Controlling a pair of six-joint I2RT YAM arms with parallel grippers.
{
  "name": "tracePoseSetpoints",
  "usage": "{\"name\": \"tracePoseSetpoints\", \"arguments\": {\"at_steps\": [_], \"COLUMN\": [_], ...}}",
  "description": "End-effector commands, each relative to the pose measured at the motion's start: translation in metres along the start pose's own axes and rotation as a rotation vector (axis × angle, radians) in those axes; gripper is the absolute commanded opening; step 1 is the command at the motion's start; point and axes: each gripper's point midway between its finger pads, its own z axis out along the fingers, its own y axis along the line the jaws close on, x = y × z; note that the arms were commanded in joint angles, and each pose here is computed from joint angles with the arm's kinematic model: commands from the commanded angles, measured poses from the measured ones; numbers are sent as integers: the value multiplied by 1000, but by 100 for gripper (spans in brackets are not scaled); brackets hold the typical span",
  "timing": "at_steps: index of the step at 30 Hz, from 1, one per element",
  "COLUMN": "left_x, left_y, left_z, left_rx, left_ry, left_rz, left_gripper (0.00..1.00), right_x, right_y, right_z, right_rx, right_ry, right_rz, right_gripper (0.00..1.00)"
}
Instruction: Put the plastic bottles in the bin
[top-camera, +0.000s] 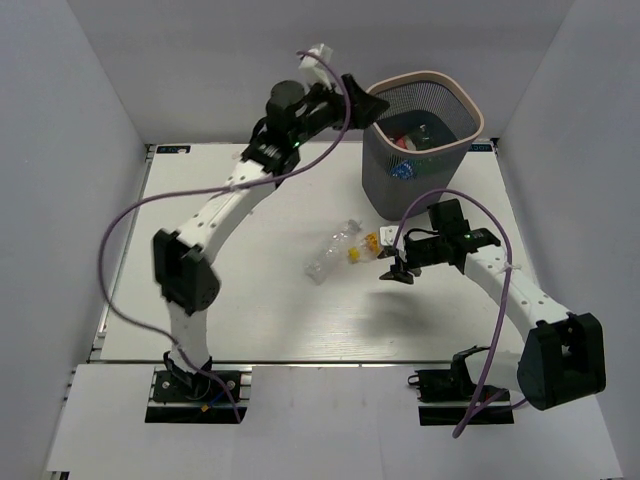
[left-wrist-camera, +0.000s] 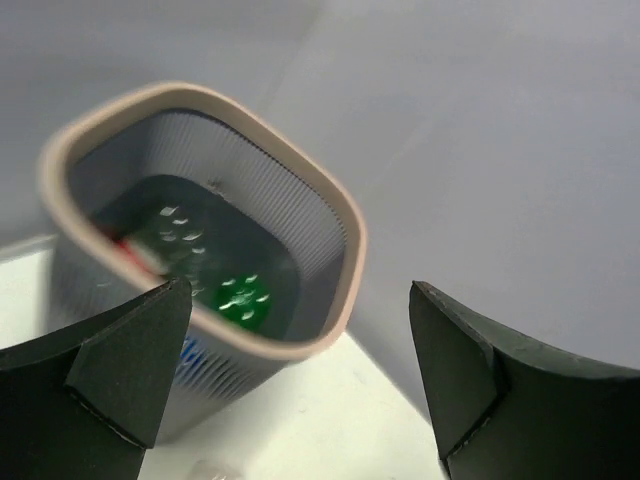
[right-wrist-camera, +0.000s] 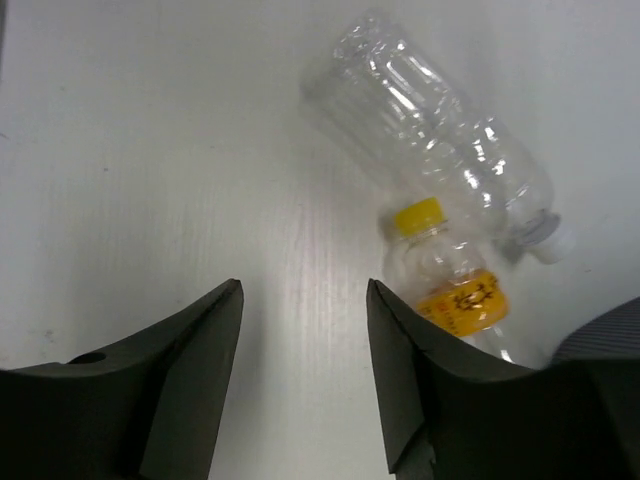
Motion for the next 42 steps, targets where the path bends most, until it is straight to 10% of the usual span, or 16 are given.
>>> {"name": "tracePoseSetpoints", "arguments": {"at_steps": [1, 15, 31, 34, 38, 42], "left_x": [-12, 175, 188, 189, 199, 206], "left_y": [11, 86, 76, 73, 72, 70], "left_z": [-73, -298, -298, -291, -284, -273], "left_rx": [-208, -670, -525, -470, -400, -337], "left_ry": [29, 351, 387, 415, 405, 404], "left_rz": [148, -68, 23, 74, 112, 169], "left_gripper": [99, 99, 99, 99, 99, 99], "right_x": [-4, 50, 118, 125, 120, 82], "right_y": [-18, -107, -107, -99, -49, 5], "right_z": [7, 31, 63, 66, 53, 32], "right_rx": [35, 148, 25, -47, -261, -409], "right_ry": [-25, 258, 480, 486, 463, 311], "right_rz": [-185, -371, -281, -262, -166, -119], "right_gripper": [59, 80, 83, 72, 27, 14]}}
